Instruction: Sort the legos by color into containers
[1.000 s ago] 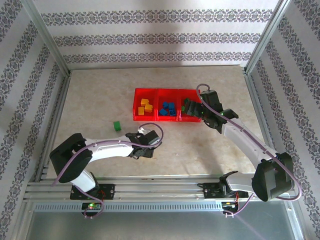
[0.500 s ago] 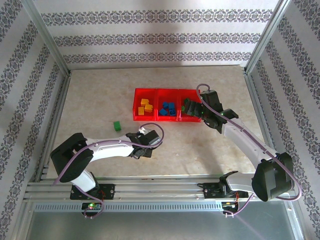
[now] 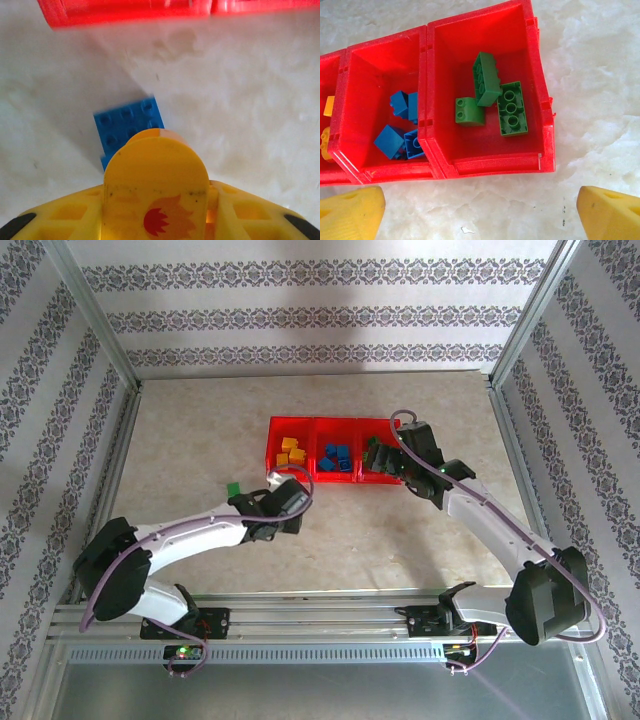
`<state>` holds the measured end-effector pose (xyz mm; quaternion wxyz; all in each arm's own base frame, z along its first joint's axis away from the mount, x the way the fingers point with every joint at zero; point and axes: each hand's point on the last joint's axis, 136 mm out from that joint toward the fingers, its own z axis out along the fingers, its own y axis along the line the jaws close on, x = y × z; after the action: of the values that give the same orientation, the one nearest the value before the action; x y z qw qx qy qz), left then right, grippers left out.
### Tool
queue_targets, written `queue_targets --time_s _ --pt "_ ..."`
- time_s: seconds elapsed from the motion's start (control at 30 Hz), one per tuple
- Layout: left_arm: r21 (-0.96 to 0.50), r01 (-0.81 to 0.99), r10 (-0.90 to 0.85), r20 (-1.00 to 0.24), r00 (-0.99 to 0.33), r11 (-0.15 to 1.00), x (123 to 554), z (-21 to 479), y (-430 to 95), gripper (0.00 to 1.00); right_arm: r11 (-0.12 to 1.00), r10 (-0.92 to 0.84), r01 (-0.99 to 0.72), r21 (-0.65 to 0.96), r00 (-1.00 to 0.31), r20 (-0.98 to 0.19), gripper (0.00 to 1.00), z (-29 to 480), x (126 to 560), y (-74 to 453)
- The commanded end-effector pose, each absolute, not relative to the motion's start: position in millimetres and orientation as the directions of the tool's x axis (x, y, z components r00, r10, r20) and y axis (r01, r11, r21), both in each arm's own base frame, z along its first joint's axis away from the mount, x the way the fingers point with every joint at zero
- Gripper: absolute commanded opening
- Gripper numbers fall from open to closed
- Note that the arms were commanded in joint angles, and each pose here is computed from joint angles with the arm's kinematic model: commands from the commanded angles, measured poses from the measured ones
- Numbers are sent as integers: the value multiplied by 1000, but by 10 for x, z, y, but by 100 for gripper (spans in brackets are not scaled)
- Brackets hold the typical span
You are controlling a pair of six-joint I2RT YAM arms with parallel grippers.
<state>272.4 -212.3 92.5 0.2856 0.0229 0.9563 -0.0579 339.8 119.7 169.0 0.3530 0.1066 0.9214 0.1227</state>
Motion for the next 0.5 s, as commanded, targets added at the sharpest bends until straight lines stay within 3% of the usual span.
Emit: queue_targets --time_s 0.0,0.27,0.47 --pt "-132 54 -48 -666 -744 990 3204 1344 -2074 38 946 294 124 298 -711 -639 98 1730 3359 1176" --pt "-132 47 -63 -713 -699 990 3947 1668 -1968 38 950 286 118 290 -707 -647 98 1769 3294 1197" --pt "-120 53 -47 -701 -712 991 4362 1644 -2053 38 951 281 114 287 -707 -649 98 1784 3261 1236"
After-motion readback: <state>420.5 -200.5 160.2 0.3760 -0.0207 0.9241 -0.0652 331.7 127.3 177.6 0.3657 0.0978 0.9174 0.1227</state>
